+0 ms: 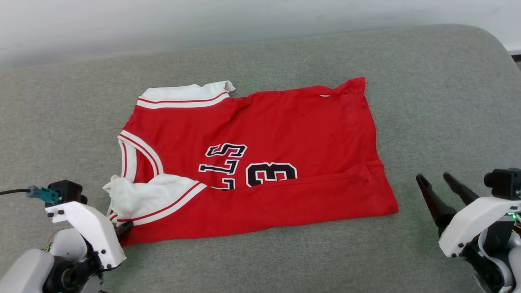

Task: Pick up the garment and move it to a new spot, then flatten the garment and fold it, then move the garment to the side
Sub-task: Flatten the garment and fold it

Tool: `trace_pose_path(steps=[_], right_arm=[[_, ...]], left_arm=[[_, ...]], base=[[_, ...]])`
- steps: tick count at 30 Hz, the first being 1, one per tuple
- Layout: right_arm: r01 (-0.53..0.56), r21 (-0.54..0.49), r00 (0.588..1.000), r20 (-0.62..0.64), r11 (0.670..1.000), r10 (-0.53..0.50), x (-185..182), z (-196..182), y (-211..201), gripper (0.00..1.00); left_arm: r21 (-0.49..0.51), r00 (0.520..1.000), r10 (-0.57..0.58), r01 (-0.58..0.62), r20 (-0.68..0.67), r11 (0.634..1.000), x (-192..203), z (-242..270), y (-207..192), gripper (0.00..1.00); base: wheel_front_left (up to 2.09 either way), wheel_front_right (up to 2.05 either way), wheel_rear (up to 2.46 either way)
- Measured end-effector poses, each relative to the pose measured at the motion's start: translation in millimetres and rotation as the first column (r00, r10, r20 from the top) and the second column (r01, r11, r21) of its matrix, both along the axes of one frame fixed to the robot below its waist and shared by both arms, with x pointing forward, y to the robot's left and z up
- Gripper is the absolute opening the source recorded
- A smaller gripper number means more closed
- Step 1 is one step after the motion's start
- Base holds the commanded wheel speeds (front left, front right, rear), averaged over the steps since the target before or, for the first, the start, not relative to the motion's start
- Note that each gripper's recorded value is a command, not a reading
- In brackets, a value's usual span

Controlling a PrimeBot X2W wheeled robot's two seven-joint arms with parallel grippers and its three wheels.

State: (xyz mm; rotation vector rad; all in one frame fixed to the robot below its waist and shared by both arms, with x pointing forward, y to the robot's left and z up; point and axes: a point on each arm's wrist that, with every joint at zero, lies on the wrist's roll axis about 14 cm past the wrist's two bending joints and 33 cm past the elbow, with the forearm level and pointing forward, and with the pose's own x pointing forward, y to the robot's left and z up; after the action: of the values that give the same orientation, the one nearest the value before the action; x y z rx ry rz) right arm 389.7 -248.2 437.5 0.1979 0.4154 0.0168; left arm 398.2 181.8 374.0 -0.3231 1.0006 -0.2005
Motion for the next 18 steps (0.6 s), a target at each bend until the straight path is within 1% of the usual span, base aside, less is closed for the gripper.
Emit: trace_pose_path(steps=[3,7,11,18], right_arm=[[-0.027,0.026,0.985,-0.167,0.999,0.031,-9,-21,0,1.0],[-0.078,0.071,0.942,-0.322,0.994,0.097,-15,-39,12,1.0],[-0.126,0.115,0.918,-0.363,0.985,0.159,-2,-43,30,1.0],[-0.165,0.176,0.869,-0.44,0.97,0.228,16,-63,55,1.0]], left_arm=[[0.008,0.997,0.01,-0.011,0.074,1.0,4,11,1,0.0],[0.022,0.984,0.017,-0.021,0.18,1.0,14,32,4,0.0],[0.034,0.966,0.027,-0.037,0.256,0.999,23,46,7,0.0],[0.039,0.961,0.025,-0.037,0.277,0.999,25,47,5,0.0]], base=[[0.0,0.0,0.0],[0.0,0.0,0.0],[0.0,0.0,0.0],[0.0,0.0,0.0]])
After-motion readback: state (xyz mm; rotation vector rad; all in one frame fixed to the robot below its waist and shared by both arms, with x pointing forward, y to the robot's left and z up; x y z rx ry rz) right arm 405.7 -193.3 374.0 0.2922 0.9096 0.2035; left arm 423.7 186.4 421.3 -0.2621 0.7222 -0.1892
